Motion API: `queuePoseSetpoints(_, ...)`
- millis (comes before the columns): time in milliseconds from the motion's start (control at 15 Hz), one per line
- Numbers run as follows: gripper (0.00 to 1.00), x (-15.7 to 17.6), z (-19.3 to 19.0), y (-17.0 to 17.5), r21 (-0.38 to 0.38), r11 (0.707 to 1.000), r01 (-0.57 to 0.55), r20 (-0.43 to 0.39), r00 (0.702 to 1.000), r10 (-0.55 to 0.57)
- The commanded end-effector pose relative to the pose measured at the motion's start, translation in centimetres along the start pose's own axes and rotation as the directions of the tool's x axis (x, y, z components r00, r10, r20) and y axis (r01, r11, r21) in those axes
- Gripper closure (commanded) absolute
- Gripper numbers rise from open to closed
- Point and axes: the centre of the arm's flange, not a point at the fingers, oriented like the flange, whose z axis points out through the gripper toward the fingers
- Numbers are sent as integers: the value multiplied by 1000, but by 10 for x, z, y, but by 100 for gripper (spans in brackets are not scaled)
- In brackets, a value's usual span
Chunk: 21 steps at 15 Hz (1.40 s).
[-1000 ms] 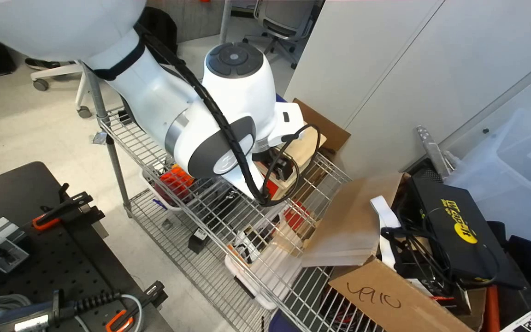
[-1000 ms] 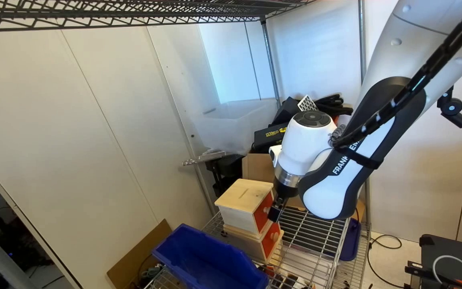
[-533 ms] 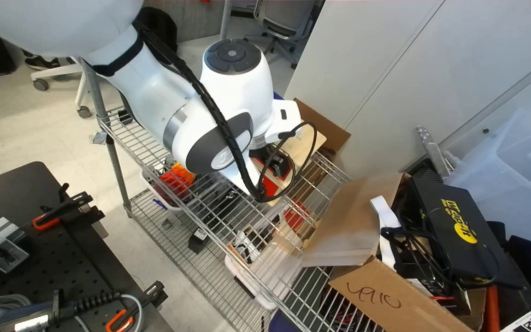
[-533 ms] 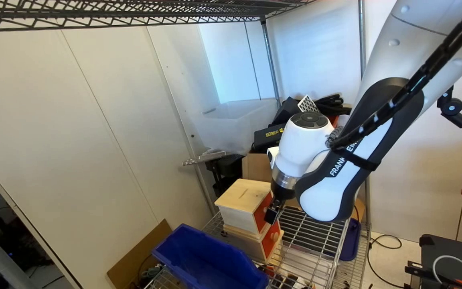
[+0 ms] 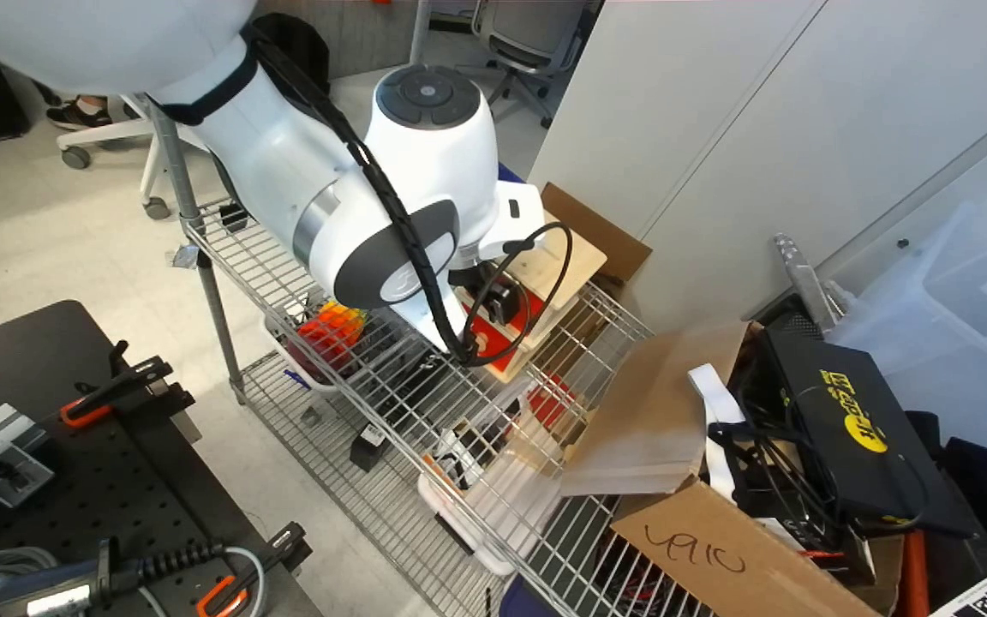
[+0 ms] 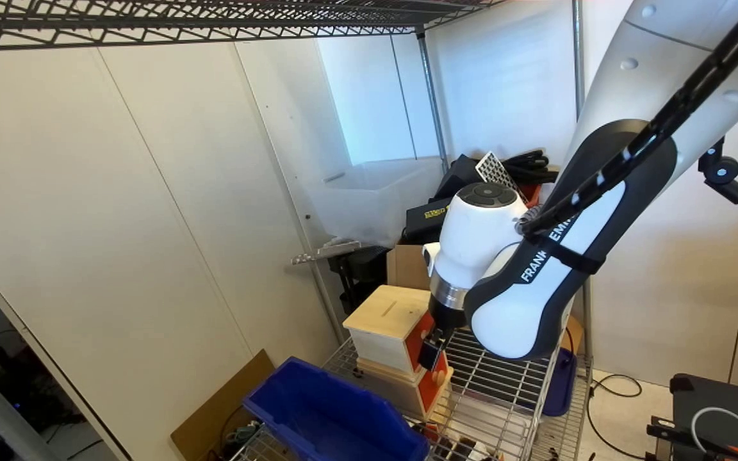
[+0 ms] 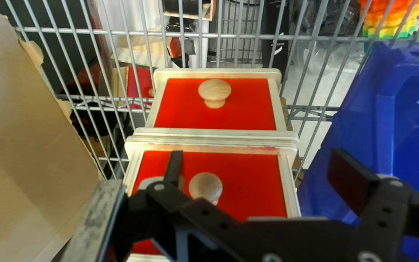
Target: Open the chest drawer
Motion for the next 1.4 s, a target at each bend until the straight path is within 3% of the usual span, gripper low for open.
queuePoseSetpoints(0, 0, 0, 0, 0, 2, 1000, -1, 1, 1000, 1)
queuePoseSetpoints(867, 0, 0, 0, 1, 1, 1000, -6, 0, 1000, 6)
queuePoseSetpoints(1333, 0, 4, -2, 10, -42, 998, -36, -28, 999, 35)
